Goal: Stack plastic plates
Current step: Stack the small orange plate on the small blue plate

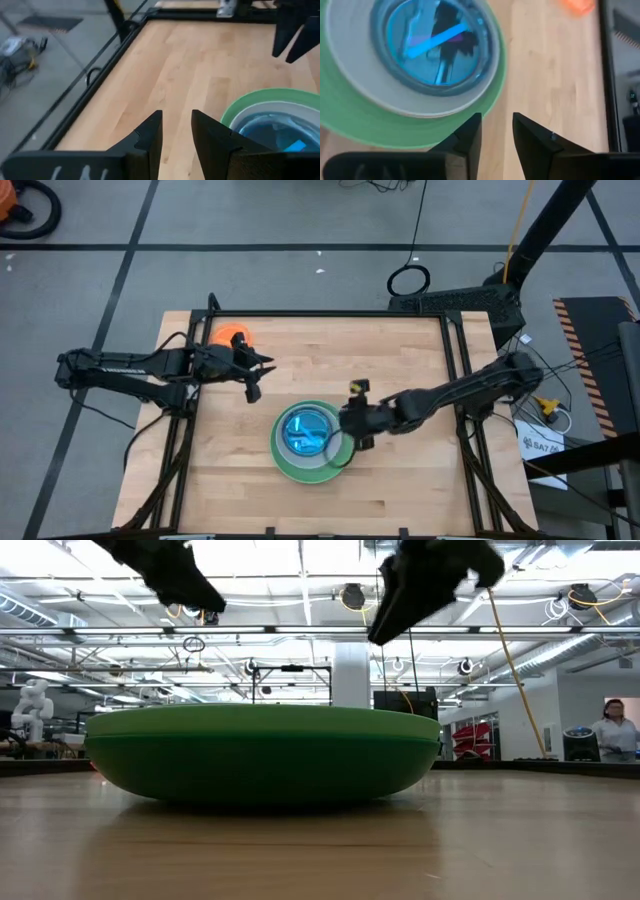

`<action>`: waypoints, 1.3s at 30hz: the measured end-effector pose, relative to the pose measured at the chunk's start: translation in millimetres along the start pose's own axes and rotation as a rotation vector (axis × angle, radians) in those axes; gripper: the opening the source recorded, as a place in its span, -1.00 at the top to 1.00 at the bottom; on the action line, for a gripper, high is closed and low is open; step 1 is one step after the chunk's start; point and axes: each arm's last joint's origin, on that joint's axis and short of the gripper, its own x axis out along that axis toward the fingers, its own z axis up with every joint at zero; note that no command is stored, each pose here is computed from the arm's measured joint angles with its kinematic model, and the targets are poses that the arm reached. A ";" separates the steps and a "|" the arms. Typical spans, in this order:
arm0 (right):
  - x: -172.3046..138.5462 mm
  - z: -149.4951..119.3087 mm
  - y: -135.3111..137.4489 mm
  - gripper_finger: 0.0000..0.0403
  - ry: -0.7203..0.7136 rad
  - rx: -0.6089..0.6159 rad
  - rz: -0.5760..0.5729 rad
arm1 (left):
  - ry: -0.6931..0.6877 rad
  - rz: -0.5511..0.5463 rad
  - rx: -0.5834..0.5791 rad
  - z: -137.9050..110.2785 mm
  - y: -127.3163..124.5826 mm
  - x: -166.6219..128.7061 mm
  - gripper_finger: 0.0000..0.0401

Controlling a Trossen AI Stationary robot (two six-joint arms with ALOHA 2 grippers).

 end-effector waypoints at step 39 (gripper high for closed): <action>43.9 -106.9 -99.8 0.51 -0.487 0.276 -0.020 | 0.611 0.485 -0.664 -84.4 147.9 49.0 0.45</action>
